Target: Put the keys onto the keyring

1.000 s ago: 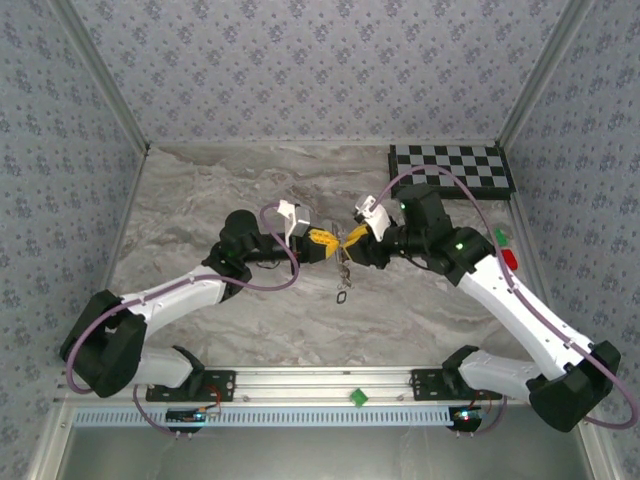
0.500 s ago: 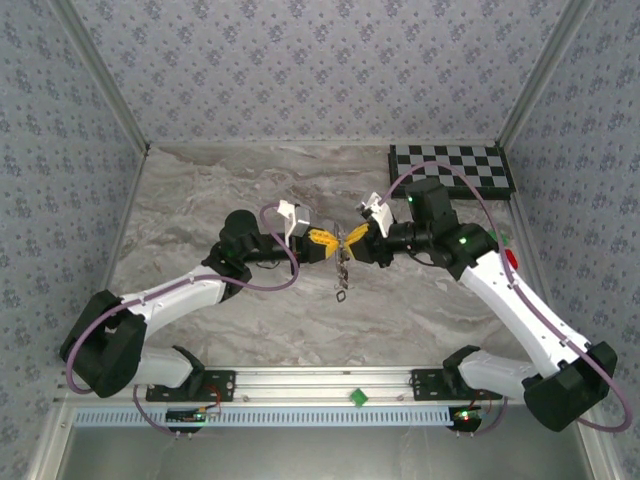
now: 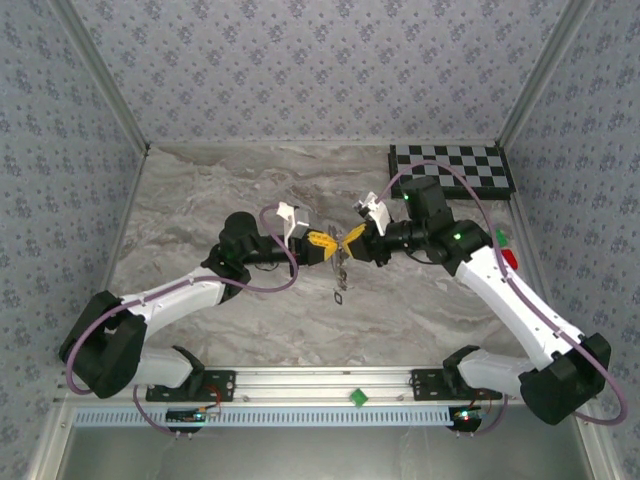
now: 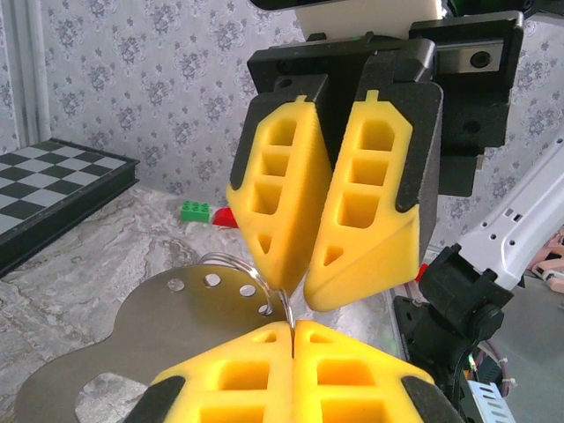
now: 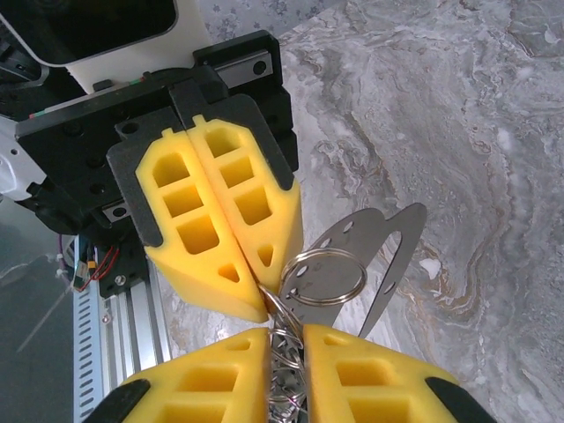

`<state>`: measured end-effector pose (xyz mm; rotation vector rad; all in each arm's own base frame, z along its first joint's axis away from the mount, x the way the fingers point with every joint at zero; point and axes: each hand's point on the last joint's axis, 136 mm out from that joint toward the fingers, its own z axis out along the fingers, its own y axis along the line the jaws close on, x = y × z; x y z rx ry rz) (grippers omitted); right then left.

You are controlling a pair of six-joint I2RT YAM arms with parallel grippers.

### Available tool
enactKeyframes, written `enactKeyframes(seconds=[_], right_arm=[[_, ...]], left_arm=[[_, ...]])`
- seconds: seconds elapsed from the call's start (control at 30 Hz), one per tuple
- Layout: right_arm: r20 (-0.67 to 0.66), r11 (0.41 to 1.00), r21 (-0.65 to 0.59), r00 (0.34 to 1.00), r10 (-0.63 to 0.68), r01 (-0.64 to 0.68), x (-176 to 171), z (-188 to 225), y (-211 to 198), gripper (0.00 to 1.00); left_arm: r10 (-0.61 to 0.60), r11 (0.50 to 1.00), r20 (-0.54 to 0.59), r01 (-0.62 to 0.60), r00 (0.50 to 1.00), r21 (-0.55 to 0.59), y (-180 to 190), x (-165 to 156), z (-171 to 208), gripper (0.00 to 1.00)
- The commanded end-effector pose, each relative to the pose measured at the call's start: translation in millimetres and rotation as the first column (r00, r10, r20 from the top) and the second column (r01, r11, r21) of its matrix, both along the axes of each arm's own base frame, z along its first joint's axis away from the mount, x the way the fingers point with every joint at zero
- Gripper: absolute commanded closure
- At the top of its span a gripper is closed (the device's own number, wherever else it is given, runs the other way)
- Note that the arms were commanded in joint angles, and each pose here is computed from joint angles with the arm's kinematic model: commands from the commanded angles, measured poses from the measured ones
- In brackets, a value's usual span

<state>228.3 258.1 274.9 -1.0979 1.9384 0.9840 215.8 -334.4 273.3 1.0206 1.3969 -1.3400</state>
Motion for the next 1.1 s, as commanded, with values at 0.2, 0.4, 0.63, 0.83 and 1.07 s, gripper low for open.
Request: enactKeyframes(seconds=[0.2,0.4,0.63,0.83,1.07], right_arm=[[-0.003,0.999,0.03,1.0,-0.02,0.02,-2,5,-3,0.77],[0.006,0.999,0.028,0.999,-0.04,0.04,-1,2,-9,0.72],[-0.003,0.999,0.051,1.0,0.011,-0.011,-5,3,0,0.71],[-0.002,0.998,0.057,0.999,0.038,-0.038,-7,4,7,0.79],[-0.008,0.998,0.042,0.999,0.046,-0.046,-9,1,7,0.92]], left_arm=[[-0.017,0.998,0.073,0.021,0.997,-0.055,1,-7,24,1.0],[-0.016,0.998,0.072,0.021,0.997,-0.056,1,-8,24,1.0],[-0.019,0.998,0.073,0.024,0.997,-0.058,1,-8,25,1.0],[-0.02,0.998,0.071,0.024,0.997,-0.057,0,-8,25,1.0],[-0.016,0.998,0.074,0.02,0.997,-0.059,1,-8,26,1.0]])
